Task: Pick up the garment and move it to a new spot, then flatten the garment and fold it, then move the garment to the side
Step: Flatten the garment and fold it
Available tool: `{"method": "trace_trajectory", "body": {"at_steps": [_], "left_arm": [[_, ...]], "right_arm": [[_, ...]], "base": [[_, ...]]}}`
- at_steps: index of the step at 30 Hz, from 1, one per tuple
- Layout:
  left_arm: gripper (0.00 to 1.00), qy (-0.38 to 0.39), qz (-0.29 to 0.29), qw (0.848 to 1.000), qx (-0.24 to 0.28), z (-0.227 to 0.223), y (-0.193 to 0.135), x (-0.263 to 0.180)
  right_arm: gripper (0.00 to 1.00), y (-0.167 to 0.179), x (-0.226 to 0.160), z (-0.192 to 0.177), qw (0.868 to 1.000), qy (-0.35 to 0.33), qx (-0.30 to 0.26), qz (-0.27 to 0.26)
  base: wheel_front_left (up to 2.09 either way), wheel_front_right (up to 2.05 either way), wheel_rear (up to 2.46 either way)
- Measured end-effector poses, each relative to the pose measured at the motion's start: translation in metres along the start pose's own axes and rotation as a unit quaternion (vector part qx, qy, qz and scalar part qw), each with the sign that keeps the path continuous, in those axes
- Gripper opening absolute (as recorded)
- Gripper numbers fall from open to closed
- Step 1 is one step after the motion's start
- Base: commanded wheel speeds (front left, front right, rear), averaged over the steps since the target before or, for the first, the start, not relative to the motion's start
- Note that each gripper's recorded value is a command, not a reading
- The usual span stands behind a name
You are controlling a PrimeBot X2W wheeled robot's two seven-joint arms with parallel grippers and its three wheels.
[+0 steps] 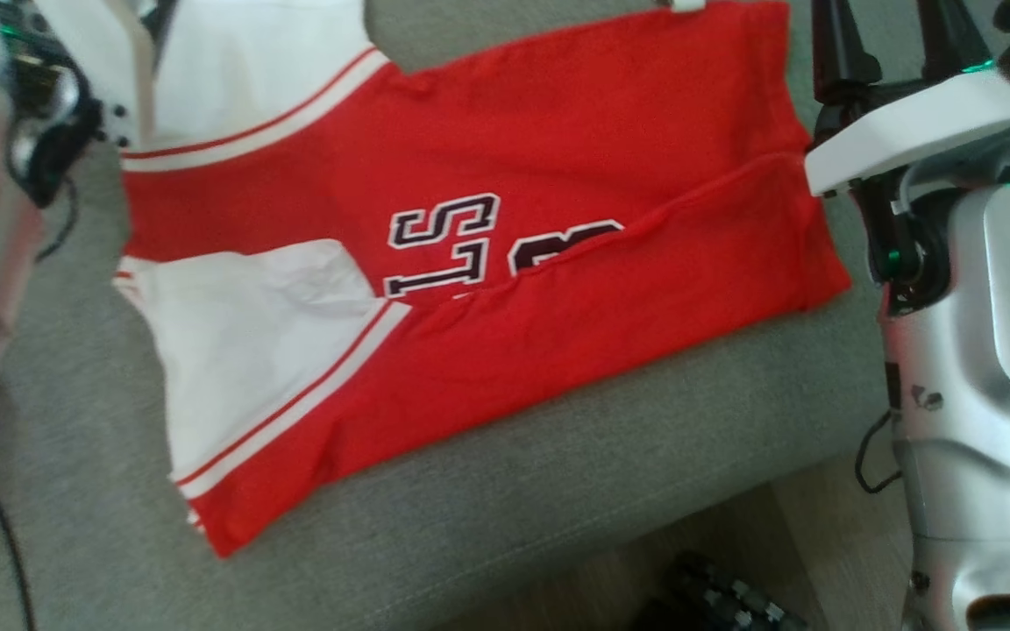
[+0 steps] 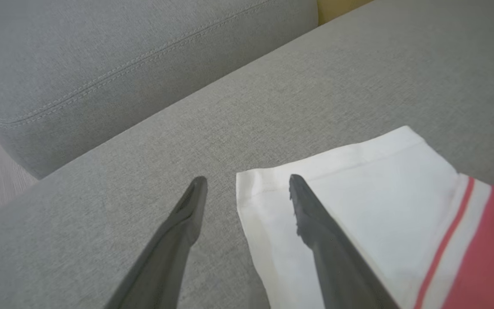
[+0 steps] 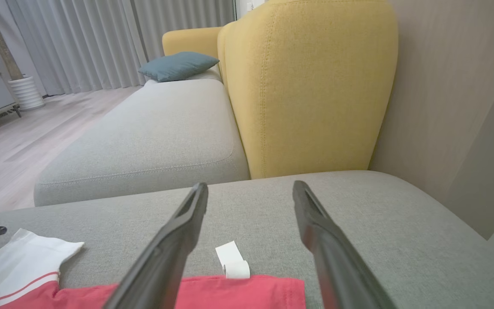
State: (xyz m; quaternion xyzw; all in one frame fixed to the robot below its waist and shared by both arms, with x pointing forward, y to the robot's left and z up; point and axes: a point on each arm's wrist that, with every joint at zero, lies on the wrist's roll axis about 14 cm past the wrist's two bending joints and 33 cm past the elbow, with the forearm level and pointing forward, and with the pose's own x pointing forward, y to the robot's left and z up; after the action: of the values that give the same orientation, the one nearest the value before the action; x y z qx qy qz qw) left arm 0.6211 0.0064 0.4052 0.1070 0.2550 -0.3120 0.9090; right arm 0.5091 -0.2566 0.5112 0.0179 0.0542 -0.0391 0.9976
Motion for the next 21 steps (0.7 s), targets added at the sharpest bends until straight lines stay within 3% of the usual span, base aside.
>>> {"method": "trace_trajectory", "body": {"at_steps": [8,21], "left_arm": [[1.0,0.042,-0.004,0.999,0.02,-0.029,0.007,0.03],[1.0,0.055,-0.02,0.998,0.011,-0.03,0.002,0.04]], "right_arm": [[1.0,-0.014,-0.003,-0.005,1.0,0.001,-0.006,-0.014],[1.0,-0.024,-0.004,-0.005,1.0,-0.002,0.001,-0.028]], "base": [[0.0,0.0,0.0],[0.0,0.0,0.0]]}}
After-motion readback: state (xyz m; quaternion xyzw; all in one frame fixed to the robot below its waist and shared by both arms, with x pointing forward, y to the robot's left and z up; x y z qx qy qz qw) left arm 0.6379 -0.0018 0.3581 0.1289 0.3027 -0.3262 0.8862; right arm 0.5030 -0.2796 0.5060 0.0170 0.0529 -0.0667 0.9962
